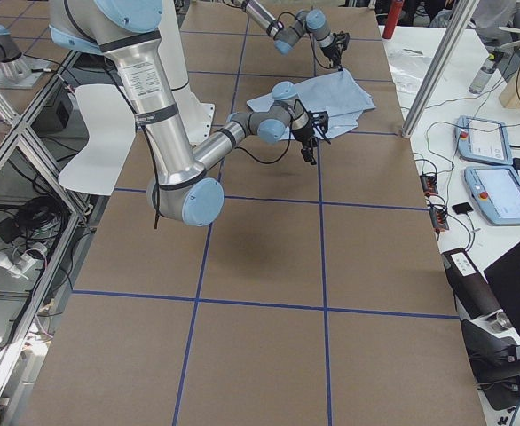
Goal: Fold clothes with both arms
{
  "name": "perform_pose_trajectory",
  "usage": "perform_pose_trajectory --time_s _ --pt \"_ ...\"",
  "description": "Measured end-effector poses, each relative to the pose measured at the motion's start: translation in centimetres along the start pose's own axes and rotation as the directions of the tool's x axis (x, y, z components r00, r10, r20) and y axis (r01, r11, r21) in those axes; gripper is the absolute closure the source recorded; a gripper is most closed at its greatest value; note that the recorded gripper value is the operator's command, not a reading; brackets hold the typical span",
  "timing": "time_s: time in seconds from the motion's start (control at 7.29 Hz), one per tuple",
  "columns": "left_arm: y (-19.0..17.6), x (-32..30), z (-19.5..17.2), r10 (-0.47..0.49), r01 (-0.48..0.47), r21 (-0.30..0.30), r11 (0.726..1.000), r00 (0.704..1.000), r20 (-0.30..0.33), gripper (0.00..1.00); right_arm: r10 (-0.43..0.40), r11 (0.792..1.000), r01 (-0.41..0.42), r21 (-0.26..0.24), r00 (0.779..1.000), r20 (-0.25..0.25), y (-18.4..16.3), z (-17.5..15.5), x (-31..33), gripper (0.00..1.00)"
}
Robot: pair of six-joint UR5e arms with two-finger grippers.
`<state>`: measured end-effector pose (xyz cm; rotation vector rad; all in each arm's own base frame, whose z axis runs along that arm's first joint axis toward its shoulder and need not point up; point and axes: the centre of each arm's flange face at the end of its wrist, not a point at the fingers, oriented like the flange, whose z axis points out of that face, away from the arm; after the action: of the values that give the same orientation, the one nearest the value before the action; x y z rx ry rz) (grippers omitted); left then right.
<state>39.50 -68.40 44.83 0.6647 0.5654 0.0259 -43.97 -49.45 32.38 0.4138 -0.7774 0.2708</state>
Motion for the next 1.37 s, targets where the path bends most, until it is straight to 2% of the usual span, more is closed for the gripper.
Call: perform_pose_trajectory --time_s 0.14,0.27,0.55,0.69,0.82,0.96,1.1,1.23,1.37 --pt "-3.4 1.1 1.3 -0.006 0.006 0.026 1.0 1.0 -0.005 0.66 0.002 1.0 -0.002 -0.002 1.0 0.015 0.4 -0.7 -0.6 0.0" --pt "-5.5 1.4 1.4 0.002 -0.002 0.039 0.999 1.0 -0.017 0.01 0.005 1.0 -0.005 -0.004 1.0 0.028 0.8 -1.2 -1.1 0.0" --pt "-6.6 0.1 0.3 0.054 -0.05 0.055 0.997 0.996 -0.067 0.0 0.04 0.999 -0.039 -0.02 0.998 0.057 2.1 -1.9 -3.5 0.0" --pt "-5.9 -1.2 -0.9 0.064 -0.058 0.05 0.997 0.991 -0.121 0.0 0.069 0.997 -0.067 -0.034 0.995 0.066 2.8 -2.4 -5.9 0.0" --pt "-4.6 -2.5 -2.1 0.068 -0.061 0.044 0.997 0.984 -0.167 0.0 0.106 0.993 -0.104 -0.053 0.993 0.05 3.3 -3.0 -8.6 0.04" --pt "-3.3 -3.5 -3.4 0.069 -0.06 0.049 0.997 0.978 -0.195 0.0 0.146 0.988 -0.145 -0.055 0.989 0.016 3.9 -2.8 -11.7 0.18" --pt "-2.0 -4.2 -4.7 0.067 -0.056 0.057 0.997 0.975 -0.211 0.0 0.178 0.983 -0.179 -0.033 0.984 -0.017 4.2 -1.5 -14.8 0.37" --pt "-1.3 -4.6 -5.5 0.066 -0.053 0.063 0.997 0.974 -0.219 0.0 0.197 0.98 -0.197 -0.013 0.98 -0.041 4.3 -0.1 -17.5 0.42" --pt "-0.9 -4.6 -5.8 0.065 -0.052 0.064 0.997 0.973 -0.223 0.0 0.203 0.979 -0.204 -0.002 0.978 -0.051 4.4 1.3 -18.9 0.43"
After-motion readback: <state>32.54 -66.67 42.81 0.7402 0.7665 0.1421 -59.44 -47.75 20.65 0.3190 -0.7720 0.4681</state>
